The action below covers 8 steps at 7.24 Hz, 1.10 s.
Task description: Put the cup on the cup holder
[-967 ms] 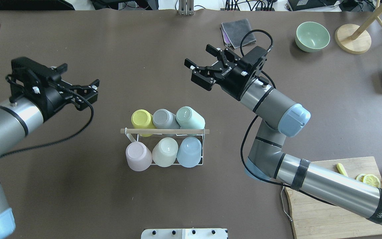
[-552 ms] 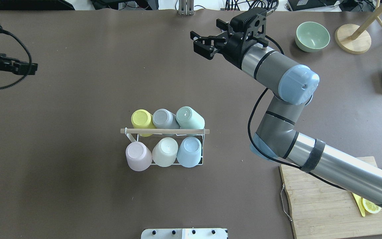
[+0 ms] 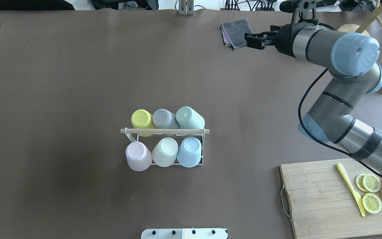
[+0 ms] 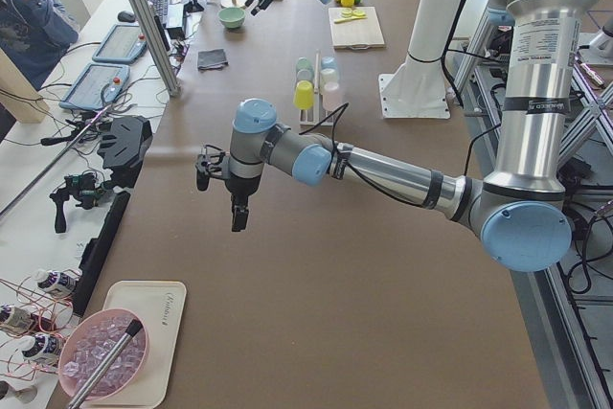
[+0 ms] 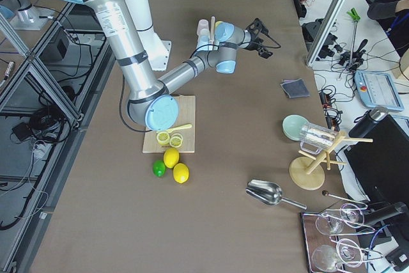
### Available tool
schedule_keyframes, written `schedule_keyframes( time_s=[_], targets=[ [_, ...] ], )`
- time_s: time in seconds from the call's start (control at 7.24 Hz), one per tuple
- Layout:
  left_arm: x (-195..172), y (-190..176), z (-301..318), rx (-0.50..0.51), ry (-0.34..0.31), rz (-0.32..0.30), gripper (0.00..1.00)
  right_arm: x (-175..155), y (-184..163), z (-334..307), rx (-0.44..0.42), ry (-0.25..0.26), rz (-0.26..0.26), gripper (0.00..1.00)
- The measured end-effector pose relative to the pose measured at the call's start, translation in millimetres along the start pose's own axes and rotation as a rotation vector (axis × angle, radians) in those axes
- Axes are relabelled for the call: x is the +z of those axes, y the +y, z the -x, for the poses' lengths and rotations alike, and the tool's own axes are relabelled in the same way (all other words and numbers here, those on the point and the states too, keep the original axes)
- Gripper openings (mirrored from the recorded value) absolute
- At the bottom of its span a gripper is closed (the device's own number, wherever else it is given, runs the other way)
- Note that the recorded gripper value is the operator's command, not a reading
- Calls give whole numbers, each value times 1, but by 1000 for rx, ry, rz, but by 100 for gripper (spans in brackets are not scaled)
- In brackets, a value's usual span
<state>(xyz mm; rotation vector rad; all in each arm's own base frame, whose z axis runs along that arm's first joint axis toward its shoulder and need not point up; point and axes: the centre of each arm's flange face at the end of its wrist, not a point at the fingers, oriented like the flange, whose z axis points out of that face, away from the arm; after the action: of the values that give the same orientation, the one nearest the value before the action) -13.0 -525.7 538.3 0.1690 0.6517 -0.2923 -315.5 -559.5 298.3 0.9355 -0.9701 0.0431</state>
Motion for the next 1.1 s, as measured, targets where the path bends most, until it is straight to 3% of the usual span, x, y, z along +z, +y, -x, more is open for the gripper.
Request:
schedule_keyframes(
  time_s=[0.28,0.55,0.83,1.1],
  targets=[
    [1,-1,99,56,0,90,97,-8,-2,-43,58,109,152,100],
    [12,14,197,153,59,136,97,-26,0,-46,116,189,257,100],
    [18,27,230,227,140,136,98,-63,20,-55,188,224,395,100],
    [26,37,235,214,211,142,97,-63,56,-93,204,303,509,100]
  ],
)
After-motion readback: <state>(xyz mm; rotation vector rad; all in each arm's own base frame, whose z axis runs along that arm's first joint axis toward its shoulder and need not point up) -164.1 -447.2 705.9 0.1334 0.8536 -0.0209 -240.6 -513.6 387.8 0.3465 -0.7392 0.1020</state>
